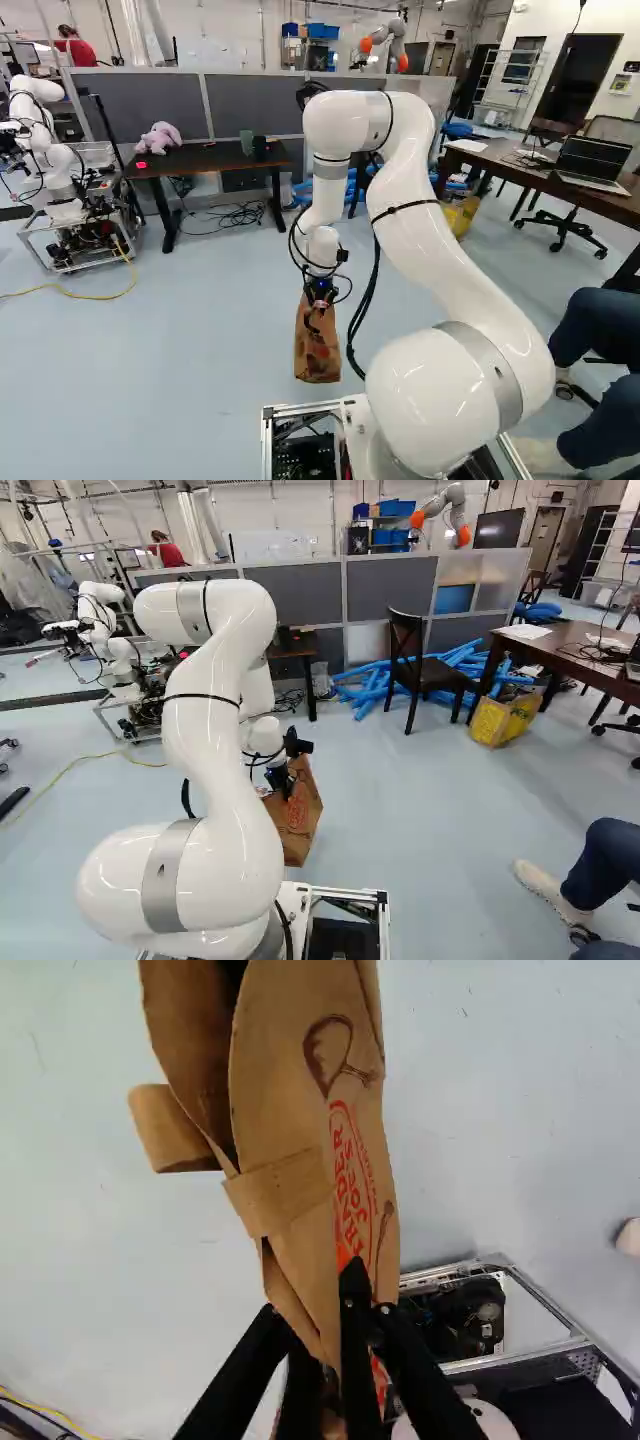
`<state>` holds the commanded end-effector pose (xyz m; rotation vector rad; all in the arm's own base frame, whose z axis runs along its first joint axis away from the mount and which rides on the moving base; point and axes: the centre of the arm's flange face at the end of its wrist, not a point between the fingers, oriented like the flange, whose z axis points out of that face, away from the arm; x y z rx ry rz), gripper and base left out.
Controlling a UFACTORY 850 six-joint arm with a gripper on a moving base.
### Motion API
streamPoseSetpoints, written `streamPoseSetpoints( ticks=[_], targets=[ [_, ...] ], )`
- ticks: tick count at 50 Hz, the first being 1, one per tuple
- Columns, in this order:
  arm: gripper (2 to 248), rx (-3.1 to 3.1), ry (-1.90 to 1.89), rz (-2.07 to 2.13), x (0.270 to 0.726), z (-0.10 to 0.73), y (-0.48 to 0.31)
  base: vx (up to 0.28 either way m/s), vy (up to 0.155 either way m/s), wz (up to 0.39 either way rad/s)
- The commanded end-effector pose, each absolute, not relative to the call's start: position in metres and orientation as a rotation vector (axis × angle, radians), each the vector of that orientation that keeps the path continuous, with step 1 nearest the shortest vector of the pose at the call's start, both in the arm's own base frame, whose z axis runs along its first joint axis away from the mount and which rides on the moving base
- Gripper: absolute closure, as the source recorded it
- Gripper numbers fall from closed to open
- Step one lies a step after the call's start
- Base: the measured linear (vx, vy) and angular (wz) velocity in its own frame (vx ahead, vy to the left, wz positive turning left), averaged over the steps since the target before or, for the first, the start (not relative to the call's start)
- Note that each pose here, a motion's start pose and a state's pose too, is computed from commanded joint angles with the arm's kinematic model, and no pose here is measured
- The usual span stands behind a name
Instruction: Pick up the bag on the ground and place it on the table
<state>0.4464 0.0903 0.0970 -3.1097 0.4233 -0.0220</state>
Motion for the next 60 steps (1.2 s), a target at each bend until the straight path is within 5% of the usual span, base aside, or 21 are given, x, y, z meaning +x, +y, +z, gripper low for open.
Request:
streamPoseSetpoints(
  ticks=[60],
  targets=[
    [225,-3.104,0.332,-0.048,0.379,0.187,0.100,0.000,0.000,0.000]
  ],
)
